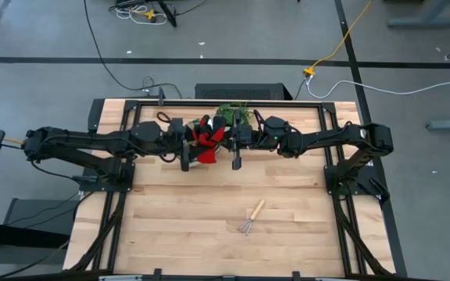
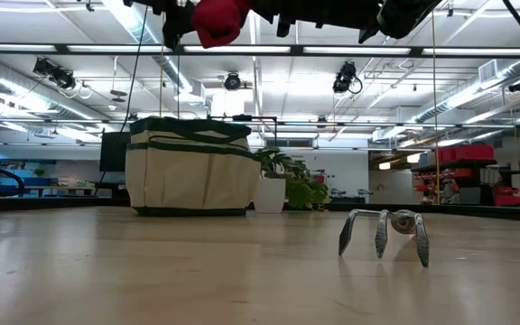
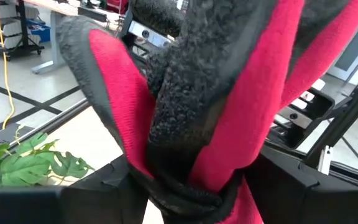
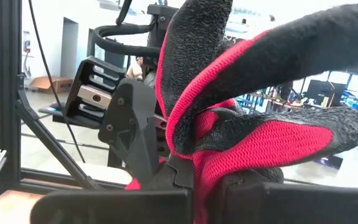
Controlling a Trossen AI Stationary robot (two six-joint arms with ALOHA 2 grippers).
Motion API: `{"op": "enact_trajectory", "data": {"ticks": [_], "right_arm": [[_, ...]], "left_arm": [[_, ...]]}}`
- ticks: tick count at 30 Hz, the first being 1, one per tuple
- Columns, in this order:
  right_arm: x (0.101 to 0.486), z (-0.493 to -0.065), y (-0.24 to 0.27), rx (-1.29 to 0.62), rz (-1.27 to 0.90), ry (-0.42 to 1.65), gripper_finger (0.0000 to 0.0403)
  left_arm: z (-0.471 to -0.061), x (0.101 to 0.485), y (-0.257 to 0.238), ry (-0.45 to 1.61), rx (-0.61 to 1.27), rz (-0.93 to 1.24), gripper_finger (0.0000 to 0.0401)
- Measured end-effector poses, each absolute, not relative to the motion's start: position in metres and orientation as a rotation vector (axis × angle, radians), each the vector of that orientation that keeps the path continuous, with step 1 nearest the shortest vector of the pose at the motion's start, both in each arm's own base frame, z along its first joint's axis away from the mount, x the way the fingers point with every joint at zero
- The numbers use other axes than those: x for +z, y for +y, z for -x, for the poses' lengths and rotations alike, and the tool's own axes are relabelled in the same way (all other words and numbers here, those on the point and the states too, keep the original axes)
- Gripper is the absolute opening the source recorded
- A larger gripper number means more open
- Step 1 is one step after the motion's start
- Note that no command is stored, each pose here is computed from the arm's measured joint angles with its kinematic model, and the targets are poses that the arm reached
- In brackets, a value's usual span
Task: Pick & Place Garden tools in Gardening bag
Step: Put the red gloves into the gardening bag
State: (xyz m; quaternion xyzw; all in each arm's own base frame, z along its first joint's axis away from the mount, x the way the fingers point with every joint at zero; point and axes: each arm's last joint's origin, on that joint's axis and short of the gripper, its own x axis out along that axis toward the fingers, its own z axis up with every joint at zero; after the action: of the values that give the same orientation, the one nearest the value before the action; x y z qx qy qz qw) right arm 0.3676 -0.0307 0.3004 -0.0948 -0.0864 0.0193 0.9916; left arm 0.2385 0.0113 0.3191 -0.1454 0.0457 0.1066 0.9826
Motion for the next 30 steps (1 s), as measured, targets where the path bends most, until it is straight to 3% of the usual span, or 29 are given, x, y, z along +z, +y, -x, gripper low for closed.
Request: {"op": "enact_trajectory", "data": {"ticks": [6, 16, 21, 30], "right_arm": [[0.3004, -0.3676, -0.0307, 0.038, 0.197, -0.173, 0.0009], [0.3, -0.3676, -0.0307, 0.036, 0.195, -0.168, 0.0009], [0.3001, -0.3676, -0.0308, 0.034, 0.194, -0.168, 0.0011], [0.2992, -0.3678, -0.0315, 0.005, 0.181, -0.156, 0.0053]], "left_arm": [[-0.2383, 0.3197, 0.0113, 0.088, 0.214, 0.289, 0.0187], [-0.2382, 0.3194, 0.0113, 0.099, 0.21, 0.215, 0.003], [-0.2382, 0.3194, 0.0115, 0.099, 0.215, 0.204, 0.0026], [-0.238, 0.3185, 0.0118, 0.107, 0.228, 0.201, 0.0026]]}}
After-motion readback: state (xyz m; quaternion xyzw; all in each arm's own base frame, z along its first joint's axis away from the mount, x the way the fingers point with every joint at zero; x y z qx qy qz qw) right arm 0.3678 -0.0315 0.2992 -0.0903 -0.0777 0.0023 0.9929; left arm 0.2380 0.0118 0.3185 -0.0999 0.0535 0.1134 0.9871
